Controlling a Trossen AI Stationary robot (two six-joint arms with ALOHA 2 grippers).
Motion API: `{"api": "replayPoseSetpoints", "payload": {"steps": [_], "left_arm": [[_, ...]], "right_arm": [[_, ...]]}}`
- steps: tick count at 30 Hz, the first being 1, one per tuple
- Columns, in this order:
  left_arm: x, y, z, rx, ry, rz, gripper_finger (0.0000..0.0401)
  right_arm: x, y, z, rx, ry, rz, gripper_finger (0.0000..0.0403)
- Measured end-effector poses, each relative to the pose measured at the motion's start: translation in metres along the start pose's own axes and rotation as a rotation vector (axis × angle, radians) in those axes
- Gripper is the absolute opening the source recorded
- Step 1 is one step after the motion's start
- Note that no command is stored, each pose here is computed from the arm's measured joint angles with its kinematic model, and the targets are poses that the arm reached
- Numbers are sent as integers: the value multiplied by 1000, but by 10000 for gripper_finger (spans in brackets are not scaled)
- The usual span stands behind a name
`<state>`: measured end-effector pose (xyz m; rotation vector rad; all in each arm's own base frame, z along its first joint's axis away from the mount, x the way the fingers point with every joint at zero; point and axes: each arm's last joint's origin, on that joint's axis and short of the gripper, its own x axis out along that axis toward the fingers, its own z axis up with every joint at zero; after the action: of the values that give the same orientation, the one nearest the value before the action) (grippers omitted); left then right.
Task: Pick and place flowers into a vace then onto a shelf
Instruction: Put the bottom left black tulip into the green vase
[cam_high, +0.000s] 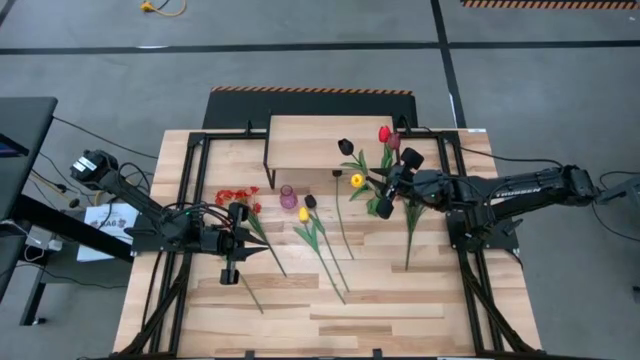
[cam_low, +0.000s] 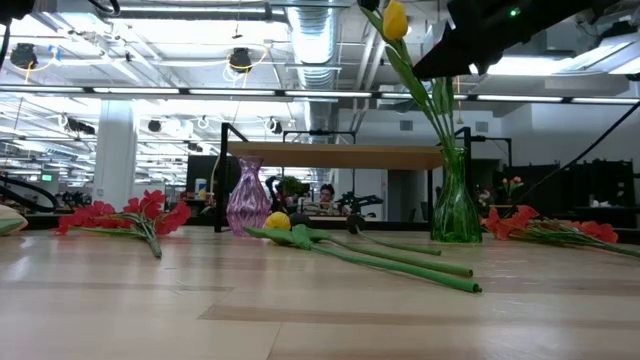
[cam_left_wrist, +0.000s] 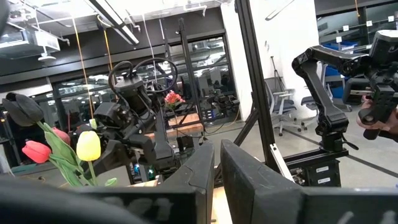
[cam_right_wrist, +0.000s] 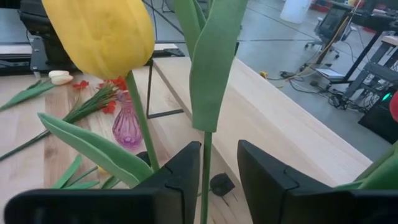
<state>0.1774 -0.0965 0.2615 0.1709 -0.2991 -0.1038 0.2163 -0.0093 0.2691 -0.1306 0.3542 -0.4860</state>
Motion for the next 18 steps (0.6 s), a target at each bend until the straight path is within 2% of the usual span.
{"api": "replayPoseSetpoints", "payload": {"steps": [18], "left_arm": [[0, 0, 0, 0, 0, 0, 16]], "right_arm": [[0, 0, 0, -2, 0, -1, 38]]}}
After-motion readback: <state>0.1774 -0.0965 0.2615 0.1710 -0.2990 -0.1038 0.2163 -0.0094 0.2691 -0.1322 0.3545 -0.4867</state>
